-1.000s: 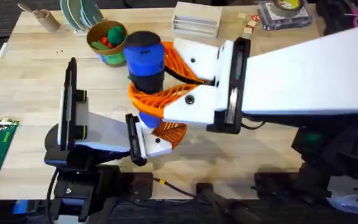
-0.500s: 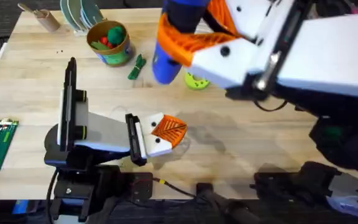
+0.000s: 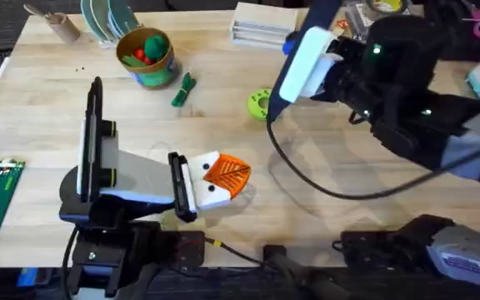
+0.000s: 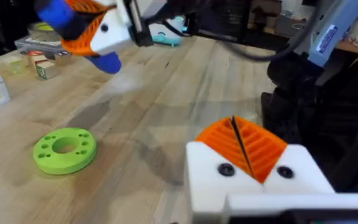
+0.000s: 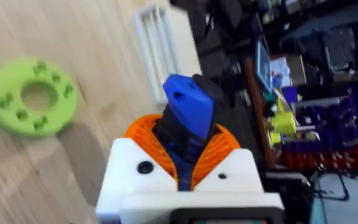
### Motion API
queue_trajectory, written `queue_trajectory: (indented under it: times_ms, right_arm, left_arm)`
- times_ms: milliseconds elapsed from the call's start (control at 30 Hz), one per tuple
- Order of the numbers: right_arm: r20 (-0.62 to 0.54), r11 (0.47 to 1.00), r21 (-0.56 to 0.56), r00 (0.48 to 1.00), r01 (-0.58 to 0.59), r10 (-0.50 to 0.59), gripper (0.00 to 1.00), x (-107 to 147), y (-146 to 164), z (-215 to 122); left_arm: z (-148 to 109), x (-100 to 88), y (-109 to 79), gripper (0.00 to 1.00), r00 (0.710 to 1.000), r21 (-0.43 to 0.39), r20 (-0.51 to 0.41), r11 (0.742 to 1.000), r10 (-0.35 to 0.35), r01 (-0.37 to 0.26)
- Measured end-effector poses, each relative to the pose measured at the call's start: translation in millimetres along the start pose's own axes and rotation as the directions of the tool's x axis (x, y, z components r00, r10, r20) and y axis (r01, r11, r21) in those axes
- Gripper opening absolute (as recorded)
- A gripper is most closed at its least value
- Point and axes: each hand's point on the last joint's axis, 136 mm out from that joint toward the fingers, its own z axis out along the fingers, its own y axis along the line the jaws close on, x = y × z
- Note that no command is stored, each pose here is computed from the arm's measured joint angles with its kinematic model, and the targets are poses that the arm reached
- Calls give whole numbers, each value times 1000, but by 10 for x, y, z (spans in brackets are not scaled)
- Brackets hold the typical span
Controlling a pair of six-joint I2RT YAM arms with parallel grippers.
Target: Pick up the gripper from the table and insert it into the empty holder that is missing its gripper. Then pick up a screw, insert it into the mounting hole, and use the screwdriver to tighten it. Finally, clean up the table by picking up the vegetable and placing it into the bucket.
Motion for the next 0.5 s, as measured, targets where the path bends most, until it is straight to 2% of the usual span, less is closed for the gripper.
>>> queue_trajectory:
  times_ms: [100,200,500]
  right_arm:
    - [-107,996,-54,991,73,-79,85,306,165,127]
    - [-162,986,-122,978,110,-129,84,491,379,239]
    - [-231,950,-268,946,161,-226,81,838,865,456]
  left_arm:
    - [0,0,0,4,1000,0,0,1000,0,0]
    - [0,0,0,4,1000,0,0,1000,0,0]
    - [0,0,0,4,1000,0,0,1000,0,0]
